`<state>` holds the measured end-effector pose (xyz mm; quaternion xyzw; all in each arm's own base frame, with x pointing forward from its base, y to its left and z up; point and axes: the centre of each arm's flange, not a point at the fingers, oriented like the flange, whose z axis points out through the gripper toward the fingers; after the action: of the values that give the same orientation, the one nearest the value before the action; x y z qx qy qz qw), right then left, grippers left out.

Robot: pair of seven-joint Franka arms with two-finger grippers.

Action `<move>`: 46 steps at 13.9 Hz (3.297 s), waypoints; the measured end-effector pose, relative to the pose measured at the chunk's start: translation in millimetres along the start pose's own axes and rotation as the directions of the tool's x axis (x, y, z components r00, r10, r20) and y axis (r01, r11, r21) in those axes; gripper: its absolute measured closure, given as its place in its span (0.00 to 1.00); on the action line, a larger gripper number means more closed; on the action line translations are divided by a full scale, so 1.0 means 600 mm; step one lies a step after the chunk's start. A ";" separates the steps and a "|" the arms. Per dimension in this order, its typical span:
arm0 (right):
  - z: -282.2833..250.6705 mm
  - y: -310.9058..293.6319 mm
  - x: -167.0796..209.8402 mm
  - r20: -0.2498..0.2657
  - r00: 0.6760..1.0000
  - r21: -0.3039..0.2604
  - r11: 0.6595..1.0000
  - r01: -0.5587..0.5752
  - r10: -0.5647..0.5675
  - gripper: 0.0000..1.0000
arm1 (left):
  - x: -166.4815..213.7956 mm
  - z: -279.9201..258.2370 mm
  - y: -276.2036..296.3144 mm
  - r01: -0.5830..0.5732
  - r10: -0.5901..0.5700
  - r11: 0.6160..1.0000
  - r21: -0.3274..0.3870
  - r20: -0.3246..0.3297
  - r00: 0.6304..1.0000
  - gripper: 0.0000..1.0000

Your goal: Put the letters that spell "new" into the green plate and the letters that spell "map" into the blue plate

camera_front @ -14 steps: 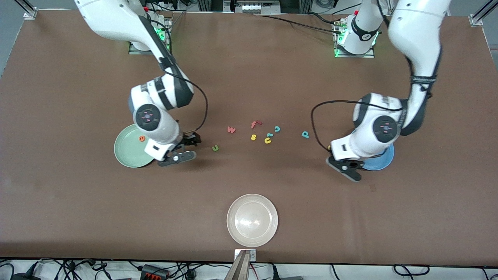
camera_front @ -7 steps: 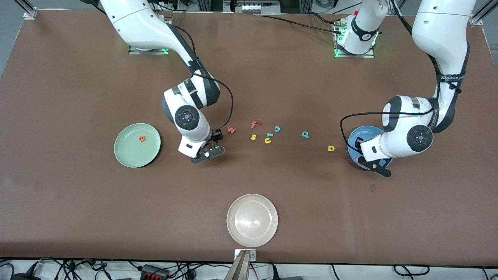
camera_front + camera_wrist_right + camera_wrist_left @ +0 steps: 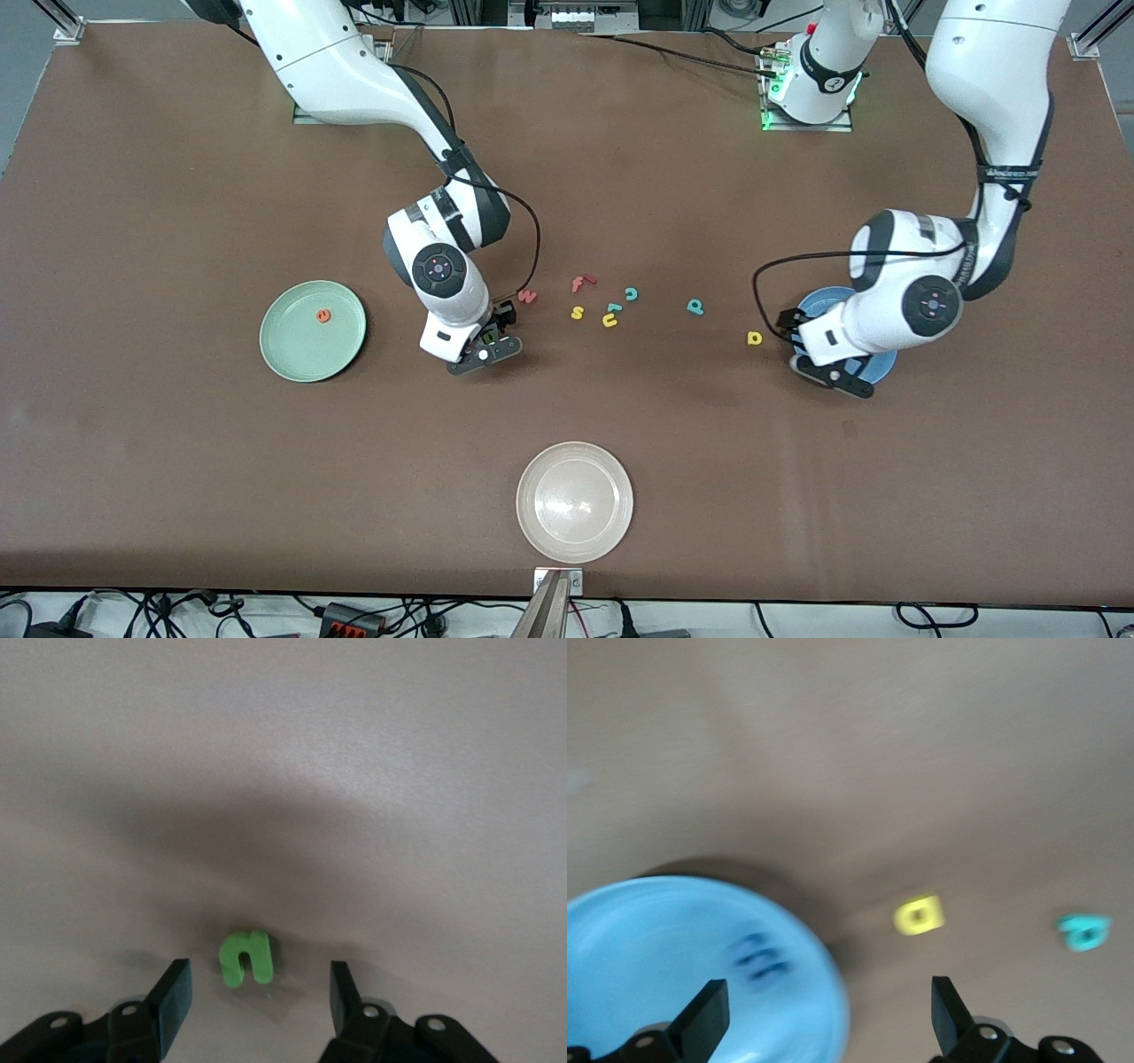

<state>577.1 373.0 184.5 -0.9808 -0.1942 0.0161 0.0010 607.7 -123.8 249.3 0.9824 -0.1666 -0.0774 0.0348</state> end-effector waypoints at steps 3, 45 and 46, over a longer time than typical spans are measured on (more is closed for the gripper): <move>0.006 -0.006 0.001 -0.002 1.000 0.000 1.000 0.005 -0.005 0.36 | 0.003 0.017 0.081 0.056 -0.055 0.998 -0.008 0.020 0.998 0.02; -0.079 0.385 -0.117 0.187 0.916 -0.050 0.935 -0.351 0.354 0.26 | -0.092 0.059 -0.120 0.063 -0.065 0.996 0.062 0.028 0.997 0.36; -0.100 0.359 -0.100 0.161 0.928 -0.036 0.942 -0.334 0.335 0.15 | -0.083 0.031 -0.101 0.045 -0.046 0.997 0.068 0.007 0.999 0.25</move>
<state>605.9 151.4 244.6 -0.9948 -0.0237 0.0963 -0.0218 578.0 -50.9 232.4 0.9862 -0.1469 -0.0768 -0.0008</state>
